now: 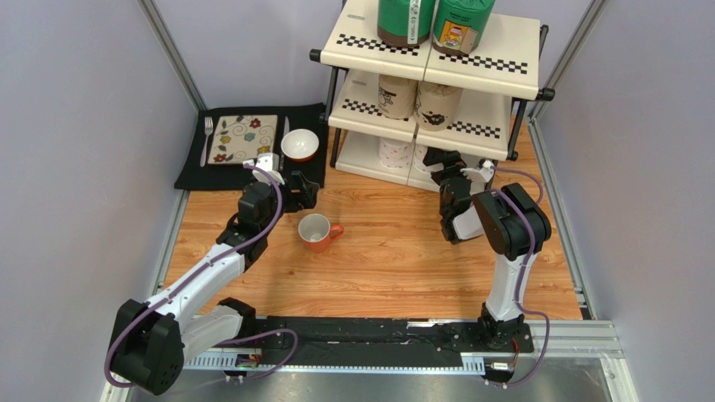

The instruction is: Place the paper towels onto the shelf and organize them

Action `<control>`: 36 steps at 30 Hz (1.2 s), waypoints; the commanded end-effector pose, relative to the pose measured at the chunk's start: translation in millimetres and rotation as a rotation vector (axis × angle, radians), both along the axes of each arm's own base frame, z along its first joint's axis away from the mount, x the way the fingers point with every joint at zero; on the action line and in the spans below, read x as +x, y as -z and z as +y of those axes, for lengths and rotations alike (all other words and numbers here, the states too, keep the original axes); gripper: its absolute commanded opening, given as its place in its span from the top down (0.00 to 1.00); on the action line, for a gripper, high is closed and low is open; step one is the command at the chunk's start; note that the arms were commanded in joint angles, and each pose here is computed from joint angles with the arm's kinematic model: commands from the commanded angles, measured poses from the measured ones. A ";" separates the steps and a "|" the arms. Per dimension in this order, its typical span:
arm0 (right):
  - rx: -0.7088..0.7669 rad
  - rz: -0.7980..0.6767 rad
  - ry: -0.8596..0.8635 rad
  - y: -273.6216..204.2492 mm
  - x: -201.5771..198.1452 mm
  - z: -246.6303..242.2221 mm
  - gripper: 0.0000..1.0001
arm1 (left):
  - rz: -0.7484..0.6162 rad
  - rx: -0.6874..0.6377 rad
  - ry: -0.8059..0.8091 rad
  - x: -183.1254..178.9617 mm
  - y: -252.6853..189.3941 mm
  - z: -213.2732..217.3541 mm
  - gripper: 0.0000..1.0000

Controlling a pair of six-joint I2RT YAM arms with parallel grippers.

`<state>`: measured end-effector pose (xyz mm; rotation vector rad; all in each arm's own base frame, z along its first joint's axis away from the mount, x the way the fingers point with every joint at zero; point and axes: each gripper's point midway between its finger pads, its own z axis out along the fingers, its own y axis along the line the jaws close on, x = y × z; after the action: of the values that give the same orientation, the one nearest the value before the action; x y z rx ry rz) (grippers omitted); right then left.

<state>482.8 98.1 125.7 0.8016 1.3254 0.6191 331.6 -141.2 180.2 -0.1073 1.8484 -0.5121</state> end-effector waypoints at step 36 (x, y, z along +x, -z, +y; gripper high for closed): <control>0.025 -0.229 -0.245 -110.7 -126.9 15.5 0.01 | 0.146 -0.001 -0.116 -31.3 2.7 28.7 0.01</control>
<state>392.0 98.3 178.6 0.6972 1.3115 0.7516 308.5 -128.7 183.9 -0.1875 1.8834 -0.5222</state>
